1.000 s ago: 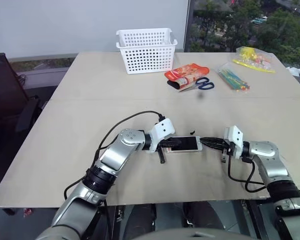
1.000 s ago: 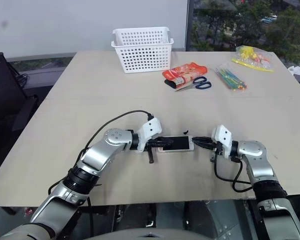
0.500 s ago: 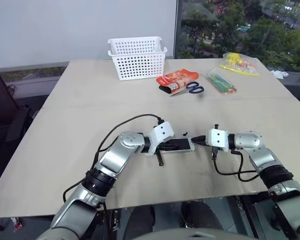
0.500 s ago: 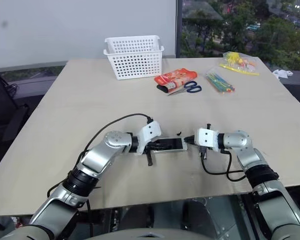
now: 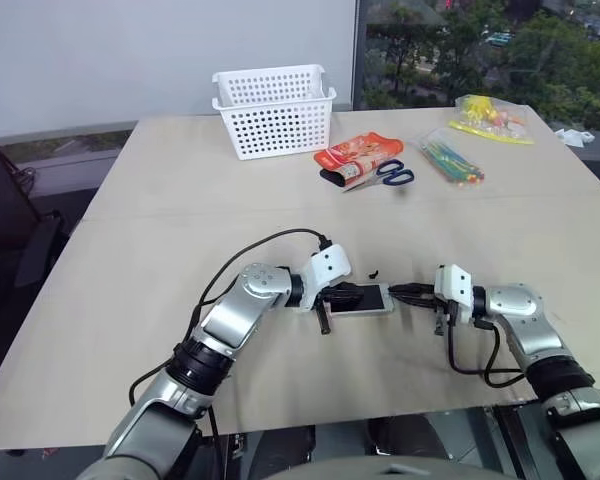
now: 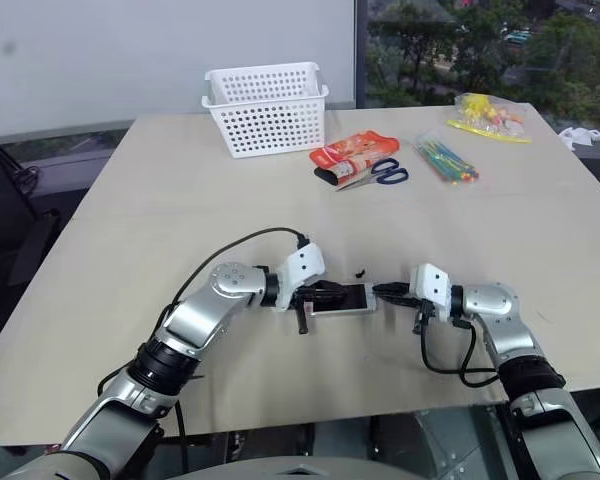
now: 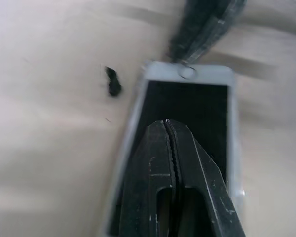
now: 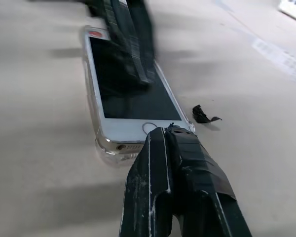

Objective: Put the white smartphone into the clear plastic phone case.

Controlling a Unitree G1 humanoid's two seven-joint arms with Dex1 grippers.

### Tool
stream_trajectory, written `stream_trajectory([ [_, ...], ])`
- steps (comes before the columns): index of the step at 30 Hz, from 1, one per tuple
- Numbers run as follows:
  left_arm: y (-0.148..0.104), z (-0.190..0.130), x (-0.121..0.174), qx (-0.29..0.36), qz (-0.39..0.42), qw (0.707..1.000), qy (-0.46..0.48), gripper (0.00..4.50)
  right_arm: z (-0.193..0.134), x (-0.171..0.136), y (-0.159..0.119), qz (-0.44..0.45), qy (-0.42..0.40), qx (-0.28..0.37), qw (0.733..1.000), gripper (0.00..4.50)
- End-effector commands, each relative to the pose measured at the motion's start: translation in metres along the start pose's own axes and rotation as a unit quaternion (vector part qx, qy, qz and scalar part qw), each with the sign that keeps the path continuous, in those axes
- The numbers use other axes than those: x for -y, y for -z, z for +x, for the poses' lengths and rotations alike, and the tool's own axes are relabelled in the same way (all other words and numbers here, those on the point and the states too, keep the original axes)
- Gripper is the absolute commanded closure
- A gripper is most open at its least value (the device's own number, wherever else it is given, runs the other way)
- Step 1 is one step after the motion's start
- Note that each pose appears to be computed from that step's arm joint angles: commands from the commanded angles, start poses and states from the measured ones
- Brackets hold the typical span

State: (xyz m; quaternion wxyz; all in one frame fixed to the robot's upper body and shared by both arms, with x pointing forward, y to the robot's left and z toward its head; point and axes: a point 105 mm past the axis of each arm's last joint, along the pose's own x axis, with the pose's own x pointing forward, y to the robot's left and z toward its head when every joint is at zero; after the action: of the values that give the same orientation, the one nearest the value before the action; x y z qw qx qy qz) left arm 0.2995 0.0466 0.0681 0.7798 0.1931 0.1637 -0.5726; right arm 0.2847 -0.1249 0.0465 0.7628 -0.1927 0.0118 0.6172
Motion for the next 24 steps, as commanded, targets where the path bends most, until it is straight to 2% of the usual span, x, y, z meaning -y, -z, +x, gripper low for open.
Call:
stream_trajectory([
  [1, 0.015, 0.003, 0.003, -0.028, -0.011, 1.000, 0.007, 4.50, 0.007, -0.044, 0.029, 0.045, -0.100, -0.055, 0.992, 4.43],
  [8, 0.017, 0.004, 0.004, -0.030, -0.011, 0.999, 0.008, 4.50, 0.004, -0.043, 0.019, 0.027, -0.108, -0.043, 0.993, 4.43],
  [12, 0.016, 0.004, 0.005, -0.027, -0.012, 1.000, 0.006, 4.50, -0.002, -0.024, -0.009, 0.048, -0.051, 0.027, 0.997, 4.43],
  [15, 0.016, 0.003, 0.005, -0.026, -0.012, 1.000, 0.005, 4.50, -0.008, -0.022, -0.022, 0.058, -0.044, 0.051, 0.996, 4.43],
  [24, 0.017, 0.005, 0.007, -0.023, -0.011, 1.000, 0.008, 4.50, -0.003, -0.029, -0.037, 0.070, -0.049, 0.068, 0.994, 4.43],
])
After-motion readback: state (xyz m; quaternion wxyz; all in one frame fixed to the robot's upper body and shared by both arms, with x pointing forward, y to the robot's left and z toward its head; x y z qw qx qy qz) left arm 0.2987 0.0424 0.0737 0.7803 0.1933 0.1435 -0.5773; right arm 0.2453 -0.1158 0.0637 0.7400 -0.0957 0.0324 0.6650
